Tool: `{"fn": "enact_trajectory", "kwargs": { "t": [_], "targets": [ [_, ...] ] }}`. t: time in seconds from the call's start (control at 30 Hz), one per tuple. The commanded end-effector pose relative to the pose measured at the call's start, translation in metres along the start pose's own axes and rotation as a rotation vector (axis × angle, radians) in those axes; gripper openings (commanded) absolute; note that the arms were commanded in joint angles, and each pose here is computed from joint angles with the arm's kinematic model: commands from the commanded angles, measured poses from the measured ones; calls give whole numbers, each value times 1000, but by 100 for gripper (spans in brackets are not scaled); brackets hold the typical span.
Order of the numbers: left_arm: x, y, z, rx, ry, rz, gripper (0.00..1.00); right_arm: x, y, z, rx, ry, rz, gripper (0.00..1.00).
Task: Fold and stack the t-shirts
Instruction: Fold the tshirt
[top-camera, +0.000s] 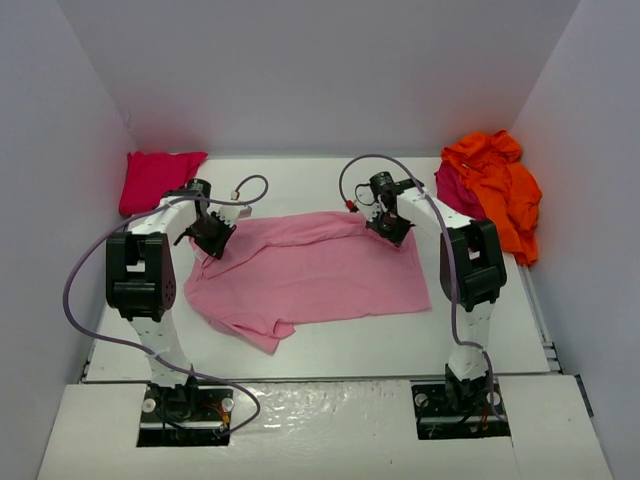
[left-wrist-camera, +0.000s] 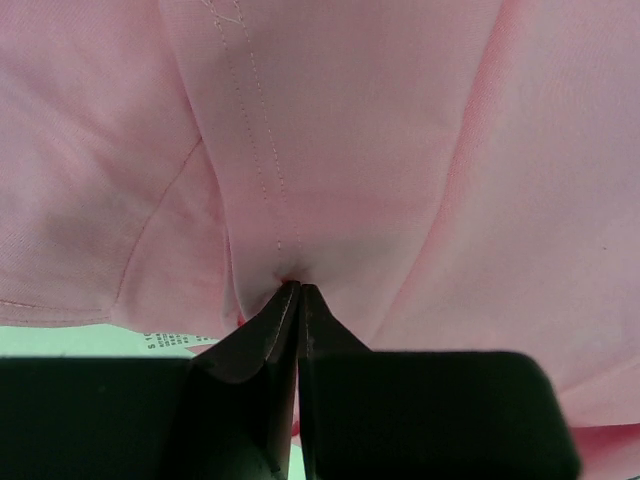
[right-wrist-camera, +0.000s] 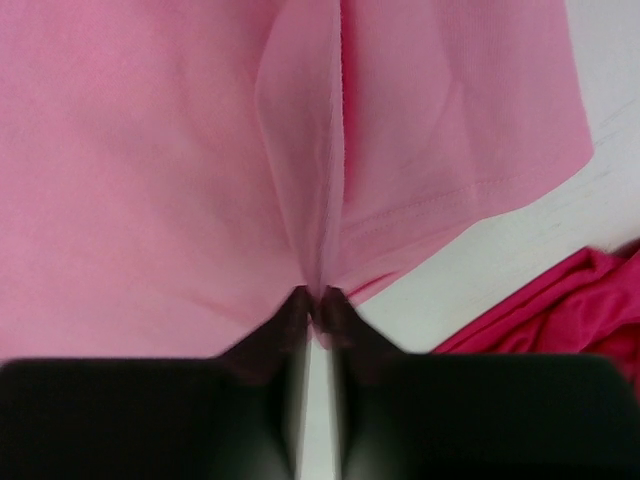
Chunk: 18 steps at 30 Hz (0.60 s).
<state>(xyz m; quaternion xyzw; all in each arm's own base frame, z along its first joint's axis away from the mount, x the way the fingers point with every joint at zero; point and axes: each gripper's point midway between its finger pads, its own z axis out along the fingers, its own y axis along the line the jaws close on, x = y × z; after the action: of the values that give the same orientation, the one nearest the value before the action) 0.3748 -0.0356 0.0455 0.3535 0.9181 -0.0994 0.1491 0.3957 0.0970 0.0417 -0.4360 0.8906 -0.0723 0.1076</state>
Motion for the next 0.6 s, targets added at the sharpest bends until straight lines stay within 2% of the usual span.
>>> {"fn": "enact_trajectory", "kwargs": {
  "t": [0.0,0.23,0.57],
  "targets": [
    [-15,10,-19,-56,-58,38,0,6,6,-6,-11,22,-23,0],
    [-8,10,-22,-71,-49,47,0,5,-4,-21,43,9,-34,0],
    [16,21,-45,-111,-25,53,0,23,-14,-29,105,71,-82,0]
  ]
}}
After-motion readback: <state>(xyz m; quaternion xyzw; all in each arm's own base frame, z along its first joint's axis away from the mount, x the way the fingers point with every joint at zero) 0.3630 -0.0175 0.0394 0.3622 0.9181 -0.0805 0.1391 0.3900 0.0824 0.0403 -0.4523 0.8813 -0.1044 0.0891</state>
